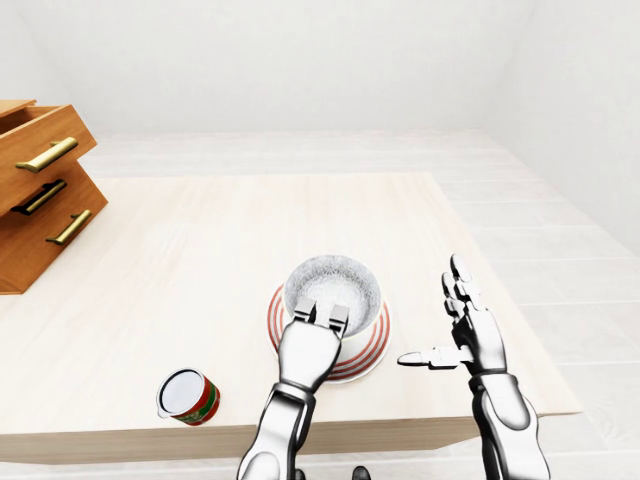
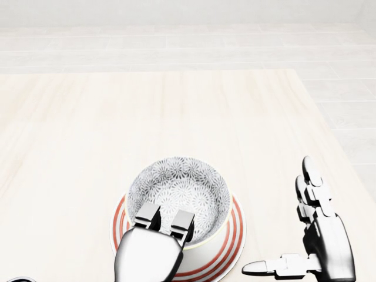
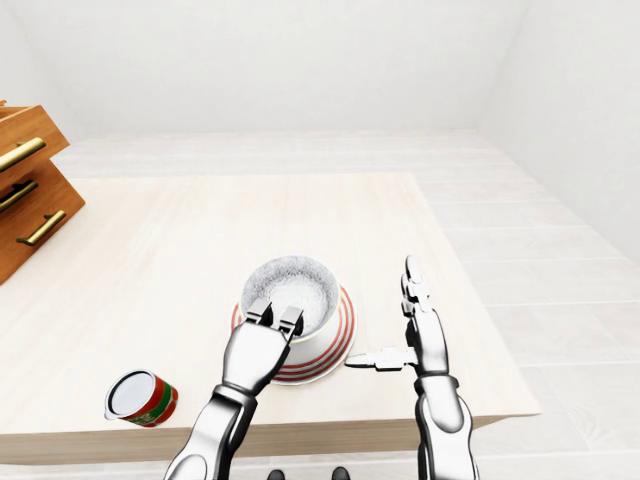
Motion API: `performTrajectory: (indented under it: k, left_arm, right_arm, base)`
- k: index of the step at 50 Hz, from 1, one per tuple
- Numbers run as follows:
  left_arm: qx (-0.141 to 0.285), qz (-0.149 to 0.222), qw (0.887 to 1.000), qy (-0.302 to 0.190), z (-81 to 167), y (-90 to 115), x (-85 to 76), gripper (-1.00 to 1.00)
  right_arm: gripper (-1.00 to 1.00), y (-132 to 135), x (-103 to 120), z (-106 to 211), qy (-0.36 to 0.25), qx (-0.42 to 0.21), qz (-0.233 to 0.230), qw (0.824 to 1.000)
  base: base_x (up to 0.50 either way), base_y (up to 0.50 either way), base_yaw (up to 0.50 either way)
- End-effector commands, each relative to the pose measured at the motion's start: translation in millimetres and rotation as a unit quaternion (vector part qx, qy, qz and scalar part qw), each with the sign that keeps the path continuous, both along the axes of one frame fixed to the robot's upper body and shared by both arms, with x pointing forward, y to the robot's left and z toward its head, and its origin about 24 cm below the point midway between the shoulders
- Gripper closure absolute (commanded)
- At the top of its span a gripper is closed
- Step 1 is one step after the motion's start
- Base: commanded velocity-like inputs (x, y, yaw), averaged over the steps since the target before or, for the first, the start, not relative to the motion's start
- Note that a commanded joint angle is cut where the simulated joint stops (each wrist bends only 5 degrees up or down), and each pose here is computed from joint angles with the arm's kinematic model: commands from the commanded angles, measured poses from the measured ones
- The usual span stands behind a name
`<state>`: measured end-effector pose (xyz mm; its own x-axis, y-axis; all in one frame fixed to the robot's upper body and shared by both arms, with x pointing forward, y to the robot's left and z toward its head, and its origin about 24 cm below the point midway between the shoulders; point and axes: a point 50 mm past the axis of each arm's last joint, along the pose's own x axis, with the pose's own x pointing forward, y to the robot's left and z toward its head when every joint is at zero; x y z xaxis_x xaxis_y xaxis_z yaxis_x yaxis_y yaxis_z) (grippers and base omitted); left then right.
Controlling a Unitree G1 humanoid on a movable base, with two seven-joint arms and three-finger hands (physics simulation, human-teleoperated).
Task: Put the bowl on the plate.
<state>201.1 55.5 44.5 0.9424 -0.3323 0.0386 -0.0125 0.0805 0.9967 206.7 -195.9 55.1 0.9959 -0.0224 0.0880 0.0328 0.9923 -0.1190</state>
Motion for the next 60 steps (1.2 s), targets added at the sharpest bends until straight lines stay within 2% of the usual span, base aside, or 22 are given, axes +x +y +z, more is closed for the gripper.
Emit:
performTrajectory:
  k: [1,24,34,60]
  left_arm:
    - [0.021,0.000,1.000,-0.023,1.2,0.0,0.6,1.00]
    - [0.010,0.034,0.999,-0.011,0.2,9.9,30.7,1.00]
    - [0.008,0.041,0.999,0.000,-4.2,12.1,37.6,1.00]
    - [0.012,0.025,1.000,0.010,-15.1,2.4,26.6,1.00]
  right_arm:
    - [-1.00,0.1,-0.8,0.9,-0.001,-0.002,0.000,1.000]
    - [-1.00,0.5,1.3,-4.2,0.009,0.000,0.000,1.000]
    - [-1.00,-0.5,2.4,-5.7,0.012,0.001,-0.001,1.000]
    - [-1.00,-1.9,3.0,-8.0,0.016,0.003,-0.002,1.000]
  base:
    - [0.00,0.00,0.00]
    - [0.00,0.00,0.00]
    - [0.00,0.00,0.00]
    - [0.00,0.00,0.00]
